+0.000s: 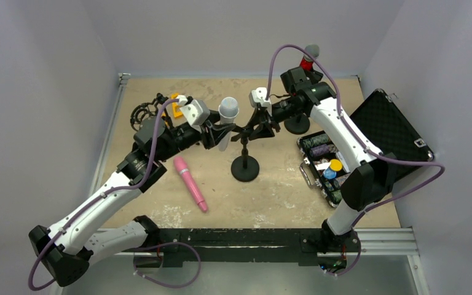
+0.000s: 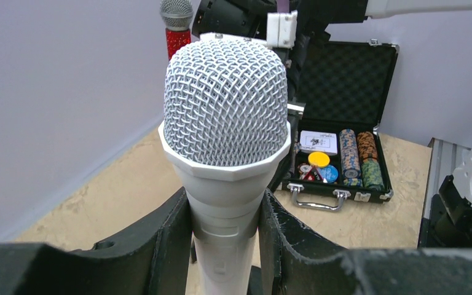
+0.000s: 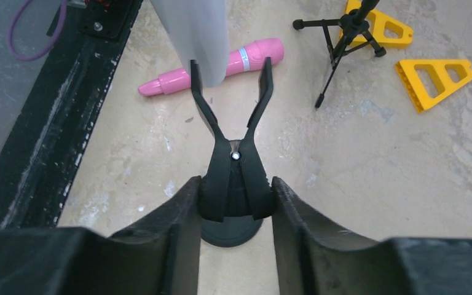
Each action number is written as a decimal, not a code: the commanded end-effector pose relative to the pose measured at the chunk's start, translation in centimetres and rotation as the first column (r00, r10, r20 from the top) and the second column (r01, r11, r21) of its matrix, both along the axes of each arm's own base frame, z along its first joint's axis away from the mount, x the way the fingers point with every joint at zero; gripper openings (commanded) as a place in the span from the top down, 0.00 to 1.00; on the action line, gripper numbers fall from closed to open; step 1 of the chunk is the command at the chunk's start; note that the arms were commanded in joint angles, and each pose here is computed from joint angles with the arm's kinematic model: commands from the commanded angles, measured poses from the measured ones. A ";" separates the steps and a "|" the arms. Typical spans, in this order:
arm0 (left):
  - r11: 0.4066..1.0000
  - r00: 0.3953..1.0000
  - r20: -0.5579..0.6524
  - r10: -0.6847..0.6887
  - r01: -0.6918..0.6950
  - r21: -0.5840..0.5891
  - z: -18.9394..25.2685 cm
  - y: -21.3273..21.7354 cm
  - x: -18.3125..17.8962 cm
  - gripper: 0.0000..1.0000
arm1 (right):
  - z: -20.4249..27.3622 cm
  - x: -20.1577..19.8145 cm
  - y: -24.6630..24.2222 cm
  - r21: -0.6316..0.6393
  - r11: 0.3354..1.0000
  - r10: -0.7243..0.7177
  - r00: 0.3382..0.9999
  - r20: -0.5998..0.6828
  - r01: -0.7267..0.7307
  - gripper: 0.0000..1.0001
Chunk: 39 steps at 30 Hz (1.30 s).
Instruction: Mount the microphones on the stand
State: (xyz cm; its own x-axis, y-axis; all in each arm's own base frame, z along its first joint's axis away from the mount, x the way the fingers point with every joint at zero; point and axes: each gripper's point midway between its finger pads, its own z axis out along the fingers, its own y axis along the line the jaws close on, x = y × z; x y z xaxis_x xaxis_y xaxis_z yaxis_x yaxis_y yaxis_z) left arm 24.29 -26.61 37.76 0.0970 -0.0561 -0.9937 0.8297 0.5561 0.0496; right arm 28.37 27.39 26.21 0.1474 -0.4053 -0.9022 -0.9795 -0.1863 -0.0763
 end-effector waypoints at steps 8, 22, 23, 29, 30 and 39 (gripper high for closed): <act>0.995 0.993 0.109 -0.050 0.058 -0.077 4.4 -1.5 0.5 1.00 | 0.4 -0.2 0.2 0.022 1.000 0.004 1.000 0.012 -0.004 0.91; 0.993 0.998 0.028 -0.056 0.058 -0.099 0.6 -3.7 3.0 1.00 | 0.6 -1.2 0.2 0.049 0.999 0.018 1.000 -0.005 -0.018 0.92; 0.993 0.998 0.024 -0.054 0.056 -0.102 0.4 -3.7 3.1 1.00 | 0.6 -1.2 0.2 0.050 0.999 0.019 1.000 -0.007 -0.019 0.91; 0.996 1.000 -0.014 -0.022 0.021 -0.092 -0.8 -3.6 3.8 1.00 | 0.9 -1.9 0.1 0.060 0.998 0.030 0.999 -0.013 -0.029 0.46; 0.995 1.000 -0.016 -0.015 0.014 -0.095 -0.9 -3.5 3.9 1.00 | 1.0 -2.1 0.0 0.063 0.997 0.034 0.999 -0.009 -0.033 0.37; 0.996 1.000 -0.026 -0.006 0.004 -0.091 -1.0 -3.1 3.7 0.99 | 2.6 -3.4 -0.4 0.089 0.995 0.036 0.999 0.029 -0.039 0.14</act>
